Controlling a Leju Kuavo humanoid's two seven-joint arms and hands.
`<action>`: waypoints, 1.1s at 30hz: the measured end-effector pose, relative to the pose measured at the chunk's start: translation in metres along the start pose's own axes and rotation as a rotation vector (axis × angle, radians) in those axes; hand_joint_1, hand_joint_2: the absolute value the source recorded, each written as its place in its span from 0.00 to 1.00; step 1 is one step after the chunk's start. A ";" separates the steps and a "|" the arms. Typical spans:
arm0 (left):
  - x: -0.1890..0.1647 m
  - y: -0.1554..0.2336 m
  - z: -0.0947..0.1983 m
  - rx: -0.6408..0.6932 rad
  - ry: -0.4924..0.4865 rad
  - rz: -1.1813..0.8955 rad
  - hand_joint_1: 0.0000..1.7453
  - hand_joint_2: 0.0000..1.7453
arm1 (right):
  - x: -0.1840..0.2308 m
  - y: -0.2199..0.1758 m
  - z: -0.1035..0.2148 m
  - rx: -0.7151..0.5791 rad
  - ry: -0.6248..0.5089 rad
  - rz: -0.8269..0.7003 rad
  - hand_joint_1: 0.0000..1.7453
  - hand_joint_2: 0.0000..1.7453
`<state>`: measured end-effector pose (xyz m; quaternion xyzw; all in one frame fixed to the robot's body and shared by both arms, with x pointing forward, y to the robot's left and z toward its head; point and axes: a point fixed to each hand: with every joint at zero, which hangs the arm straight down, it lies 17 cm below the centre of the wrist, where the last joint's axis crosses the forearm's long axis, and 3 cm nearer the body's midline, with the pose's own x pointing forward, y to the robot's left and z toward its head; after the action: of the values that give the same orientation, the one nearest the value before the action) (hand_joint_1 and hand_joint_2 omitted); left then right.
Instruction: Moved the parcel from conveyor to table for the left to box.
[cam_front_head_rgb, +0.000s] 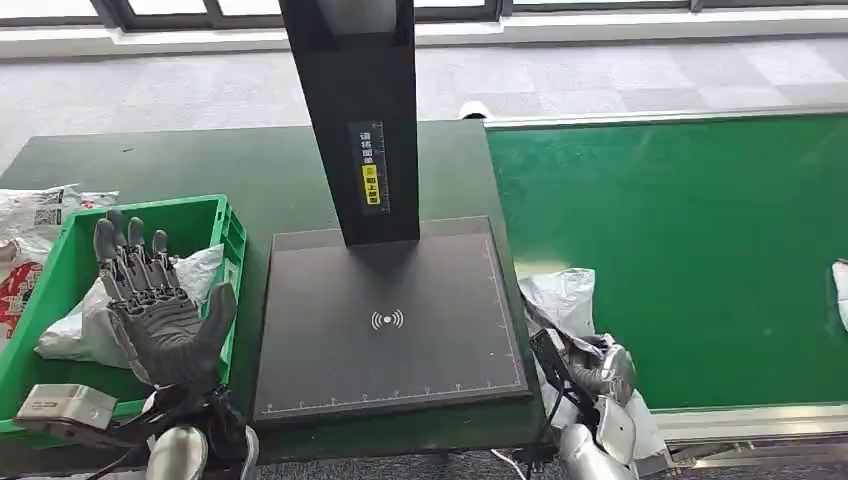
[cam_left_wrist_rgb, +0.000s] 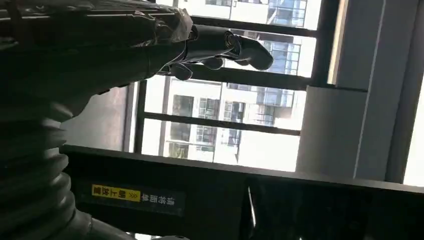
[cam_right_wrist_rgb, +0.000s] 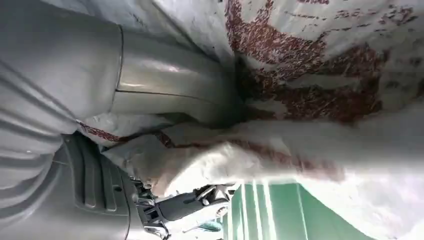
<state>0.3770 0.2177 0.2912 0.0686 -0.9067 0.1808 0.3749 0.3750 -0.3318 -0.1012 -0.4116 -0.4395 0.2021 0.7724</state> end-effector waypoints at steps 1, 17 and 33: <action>0.000 0.001 0.001 0.003 0.000 -0.008 0.00 1.00 | 0.002 -0.008 0.001 -0.041 -0.022 -0.030 1.00 1.00; -0.003 -0.003 0.008 0.006 0.000 -0.076 0.00 1.00 | 0.066 -0.172 0.046 -0.611 -0.409 -0.359 1.00 1.00; -0.006 -0.006 0.011 -0.001 0.006 -0.084 0.00 1.00 | 0.138 -0.291 0.125 -0.892 -0.682 -0.512 1.00 1.00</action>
<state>0.3756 0.2078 0.2819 0.1060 -0.9019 0.1649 0.3850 0.3278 -0.3502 0.2406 -0.4886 -0.7888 -0.0726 0.3658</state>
